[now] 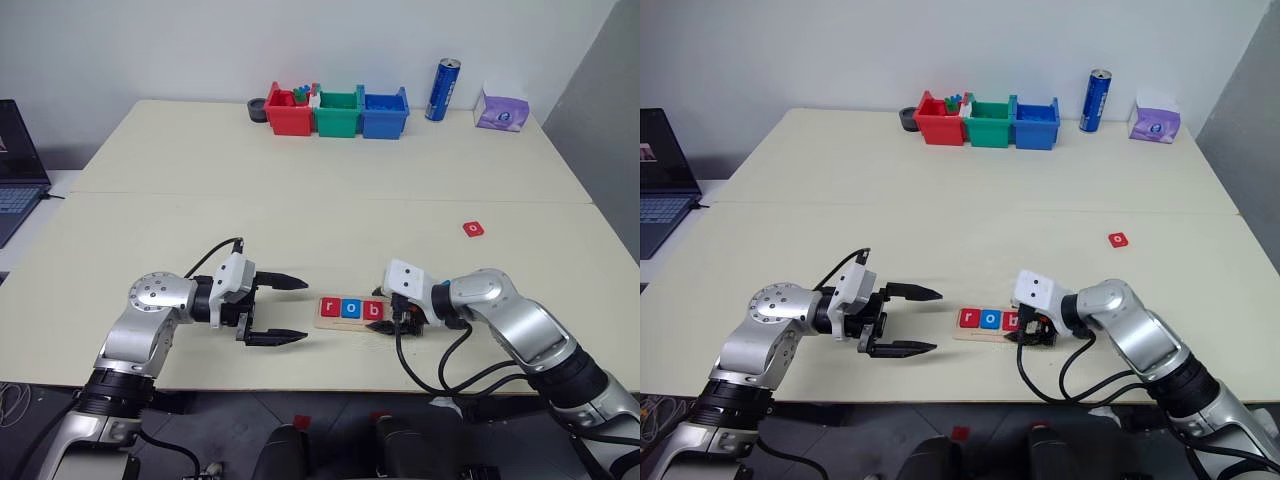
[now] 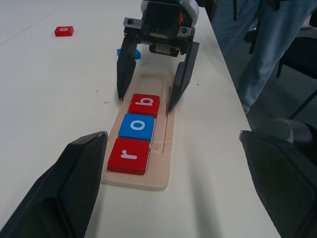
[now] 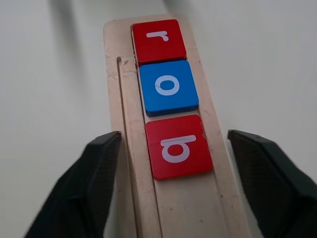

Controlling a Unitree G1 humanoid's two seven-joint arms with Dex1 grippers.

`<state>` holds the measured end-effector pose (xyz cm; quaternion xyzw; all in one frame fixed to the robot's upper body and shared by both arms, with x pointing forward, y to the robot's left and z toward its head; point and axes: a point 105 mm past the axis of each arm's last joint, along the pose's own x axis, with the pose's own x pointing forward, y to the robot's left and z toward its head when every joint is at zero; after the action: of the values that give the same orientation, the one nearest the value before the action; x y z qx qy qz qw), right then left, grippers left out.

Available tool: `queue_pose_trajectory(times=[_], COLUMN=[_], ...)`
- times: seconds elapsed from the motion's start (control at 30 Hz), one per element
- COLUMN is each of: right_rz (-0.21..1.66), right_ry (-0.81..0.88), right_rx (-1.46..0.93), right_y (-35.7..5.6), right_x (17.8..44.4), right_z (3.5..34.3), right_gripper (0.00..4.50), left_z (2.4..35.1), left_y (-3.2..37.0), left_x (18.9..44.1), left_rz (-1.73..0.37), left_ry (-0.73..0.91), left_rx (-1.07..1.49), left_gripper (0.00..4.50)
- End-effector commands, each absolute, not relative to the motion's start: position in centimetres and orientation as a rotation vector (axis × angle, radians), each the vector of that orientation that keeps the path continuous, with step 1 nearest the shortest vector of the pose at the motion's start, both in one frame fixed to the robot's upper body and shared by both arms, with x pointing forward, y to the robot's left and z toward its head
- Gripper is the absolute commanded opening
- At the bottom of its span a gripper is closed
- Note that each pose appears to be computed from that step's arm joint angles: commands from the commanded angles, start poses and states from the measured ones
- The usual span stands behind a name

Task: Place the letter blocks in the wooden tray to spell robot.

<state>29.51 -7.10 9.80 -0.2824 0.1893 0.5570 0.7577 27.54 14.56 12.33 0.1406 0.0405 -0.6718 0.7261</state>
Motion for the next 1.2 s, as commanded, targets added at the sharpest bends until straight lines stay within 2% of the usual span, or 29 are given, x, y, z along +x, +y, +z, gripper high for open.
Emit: queue_pose_trajectory(times=[0.03,0.17,0.33,0.5,0.6,0.73,0.9,1.07,1.2], right_rz=[1.217,1.189,1.022,0.717,0.583,0.353,0.152,0.023,-0.013], right_ry=[0.315,0.275,0.263,0.250,0.228,0.169,0.133,0.167,0.222], right_rx=[-0.620,-0.574,-0.414,-0.310,-0.221,-0.177,-0.219,-0.230,-0.172], right_y=[-6.5,-7.0,-9.9,-14.2,-15.3,-17.2,-19.9,-22.9,-24.6], right_x=[29.5,29.1,28.7,29.0,28.9,31.5,36.7,41.1,43.2], right_z=[12.7,14.5,15.9,14.7,14.0,14.0,14.5,14.1,13.0], right_gripper=[4.44,4.44,4.44,4.44,4.44,4.44,4.44,4.44,4.44], left_z=[13.3,13.2,13.2,13.0,13.1,13.3,13.5,13.4,13.3], left_y=[14.0,14.0,14.2,14.3,14.1,13.7,13.3,13.3,13.4], left_x=[27.4,27.4,27.4,27.6,27.7,28.1,28.5,28.8,28.6], left_rz=[-1.497,-1.494,-1.475,-1.449,-1.445,-1.443,-1.445,-1.442,-1.440], left_ry=[0.047,0.046,0.040,0.034,0.030,0.024,0.014,0.020,0.020], left_rx=[0.329,0.329,0.323,0.316,0.307,0.306,0.305,0.309,0.307], left_gripper=[4.50,4.50,4.50,4.50,4.50,4.50,4.50,4.50,4.50])
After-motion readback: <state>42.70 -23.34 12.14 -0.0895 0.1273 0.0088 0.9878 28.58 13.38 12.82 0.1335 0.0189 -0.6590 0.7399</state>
